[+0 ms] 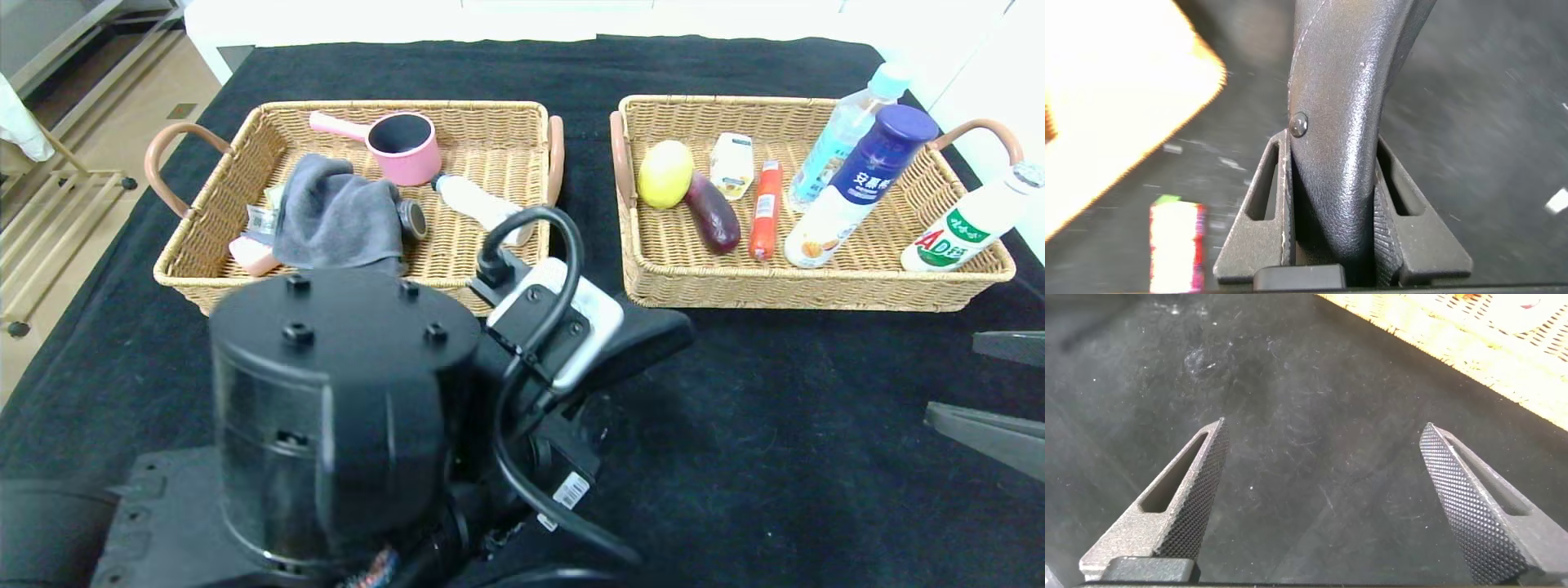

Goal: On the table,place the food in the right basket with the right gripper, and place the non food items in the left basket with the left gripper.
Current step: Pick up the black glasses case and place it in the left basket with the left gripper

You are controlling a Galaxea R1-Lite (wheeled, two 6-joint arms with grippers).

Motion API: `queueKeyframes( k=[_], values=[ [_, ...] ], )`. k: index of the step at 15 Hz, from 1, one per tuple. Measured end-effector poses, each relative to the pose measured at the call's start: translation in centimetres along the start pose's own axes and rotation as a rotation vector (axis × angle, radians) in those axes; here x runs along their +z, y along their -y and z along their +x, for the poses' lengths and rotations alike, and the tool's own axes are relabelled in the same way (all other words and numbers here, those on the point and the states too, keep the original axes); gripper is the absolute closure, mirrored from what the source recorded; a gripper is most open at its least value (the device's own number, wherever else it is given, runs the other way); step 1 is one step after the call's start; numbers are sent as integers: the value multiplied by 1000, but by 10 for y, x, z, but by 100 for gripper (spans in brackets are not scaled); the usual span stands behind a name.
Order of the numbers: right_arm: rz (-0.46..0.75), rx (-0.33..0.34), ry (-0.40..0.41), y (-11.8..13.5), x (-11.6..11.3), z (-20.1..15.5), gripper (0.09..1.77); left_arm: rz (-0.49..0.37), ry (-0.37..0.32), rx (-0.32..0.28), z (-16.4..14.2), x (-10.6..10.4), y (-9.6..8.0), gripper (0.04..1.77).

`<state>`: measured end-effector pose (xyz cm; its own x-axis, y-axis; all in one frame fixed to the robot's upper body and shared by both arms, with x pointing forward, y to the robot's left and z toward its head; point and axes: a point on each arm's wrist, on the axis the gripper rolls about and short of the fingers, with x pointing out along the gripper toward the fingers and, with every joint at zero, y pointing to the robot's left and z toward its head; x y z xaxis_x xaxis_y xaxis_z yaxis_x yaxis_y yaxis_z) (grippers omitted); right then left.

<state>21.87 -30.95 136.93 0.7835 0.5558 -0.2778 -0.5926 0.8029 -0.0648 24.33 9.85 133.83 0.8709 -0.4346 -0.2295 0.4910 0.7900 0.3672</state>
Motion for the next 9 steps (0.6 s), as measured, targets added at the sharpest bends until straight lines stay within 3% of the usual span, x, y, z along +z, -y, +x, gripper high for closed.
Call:
queueKeyframes(
  k=[9],
  values=[
    [1,1,-2,0,0,0,15,-90,32,141,3,28,-103,128]
  ],
)
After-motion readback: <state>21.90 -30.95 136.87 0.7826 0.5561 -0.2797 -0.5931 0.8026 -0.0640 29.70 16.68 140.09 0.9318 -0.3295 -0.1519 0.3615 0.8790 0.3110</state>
